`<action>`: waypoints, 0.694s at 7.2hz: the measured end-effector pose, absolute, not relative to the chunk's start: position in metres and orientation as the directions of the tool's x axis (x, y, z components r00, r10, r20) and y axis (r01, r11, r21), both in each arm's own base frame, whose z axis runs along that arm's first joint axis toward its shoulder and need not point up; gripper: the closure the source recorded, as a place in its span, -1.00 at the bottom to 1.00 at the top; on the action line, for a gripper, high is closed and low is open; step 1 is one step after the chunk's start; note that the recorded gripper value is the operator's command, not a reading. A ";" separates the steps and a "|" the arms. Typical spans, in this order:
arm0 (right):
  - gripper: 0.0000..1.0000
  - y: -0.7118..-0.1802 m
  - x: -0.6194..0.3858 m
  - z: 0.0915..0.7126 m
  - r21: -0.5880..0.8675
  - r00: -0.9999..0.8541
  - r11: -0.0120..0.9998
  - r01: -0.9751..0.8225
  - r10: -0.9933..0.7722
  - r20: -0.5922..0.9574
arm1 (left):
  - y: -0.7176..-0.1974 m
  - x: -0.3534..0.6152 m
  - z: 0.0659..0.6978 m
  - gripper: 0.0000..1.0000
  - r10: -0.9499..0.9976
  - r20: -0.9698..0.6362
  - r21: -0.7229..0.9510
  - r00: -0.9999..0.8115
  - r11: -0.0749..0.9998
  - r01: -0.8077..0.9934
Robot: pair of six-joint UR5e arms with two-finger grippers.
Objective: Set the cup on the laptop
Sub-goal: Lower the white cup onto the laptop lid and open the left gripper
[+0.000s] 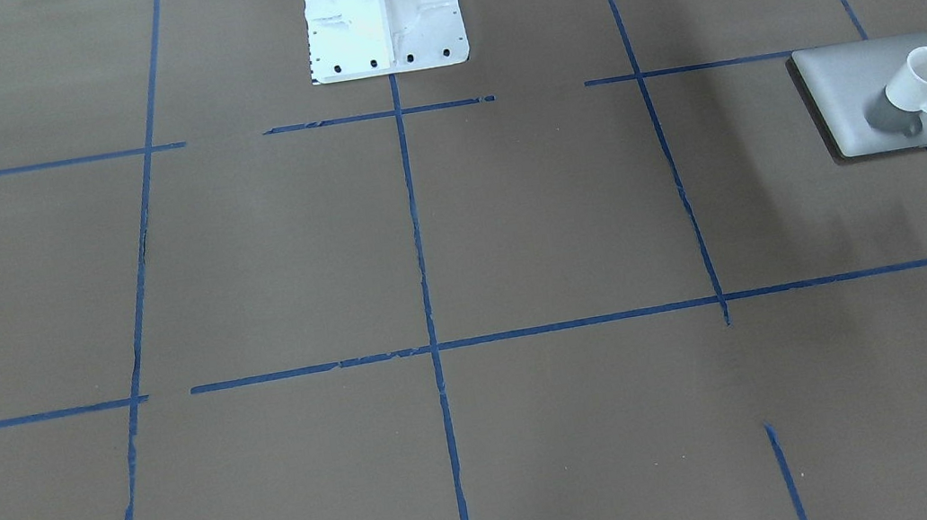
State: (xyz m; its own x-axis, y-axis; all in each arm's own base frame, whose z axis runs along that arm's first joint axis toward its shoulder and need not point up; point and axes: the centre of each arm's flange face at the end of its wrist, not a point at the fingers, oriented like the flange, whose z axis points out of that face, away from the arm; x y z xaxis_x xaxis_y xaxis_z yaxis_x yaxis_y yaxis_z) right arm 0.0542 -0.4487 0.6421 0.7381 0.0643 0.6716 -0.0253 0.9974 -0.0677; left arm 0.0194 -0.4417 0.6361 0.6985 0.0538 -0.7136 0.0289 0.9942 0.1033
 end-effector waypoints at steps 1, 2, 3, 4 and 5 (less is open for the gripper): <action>-1.00 -0.449 0.054 0.642 -0.068 0.738 0.997 -0.025 0.064 0.672 | -0.446 -0.005 0.629 -1.00 0.073 -0.698 0.111 0.712 0.994 0.007; -1.00 -0.449 0.054 0.642 -0.068 0.738 0.997 -0.025 0.064 0.672 | -0.450 -0.025 0.624 -1.00 0.078 -0.689 0.106 0.721 0.994 -0.006; -1.00 -0.449 0.054 0.642 -0.068 0.738 0.997 -0.025 0.064 0.672 | -0.456 -0.039 0.619 -1.00 0.071 -0.684 0.086 0.726 0.996 -0.016; -1.00 -0.449 0.054 0.642 -0.068 0.738 0.997 -0.025 0.064 0.672 | -0.461 -0.050 0.615 -1.00 0.053 -0.683 0.055 0.728 0.998 -0.020; -1.00 -0.449 0.054 0.642 -0.068 0.738 0.997 -0.025 0.064 0.672 | -0.463 -0.060 0.615 -1.00 0.034 -0.684 0.031 0.729 0.999 -0.017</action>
State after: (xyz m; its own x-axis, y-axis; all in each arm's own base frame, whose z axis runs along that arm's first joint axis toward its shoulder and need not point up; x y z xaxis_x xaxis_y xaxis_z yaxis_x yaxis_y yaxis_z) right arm 0.0542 -0.4487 0.6421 0.7381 0.0643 0.6716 -0.0253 0.9974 -0.0676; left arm -0.0596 -0.4629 0.6147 0.7288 0.0337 -0.6839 -0.0170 0.9994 0.0312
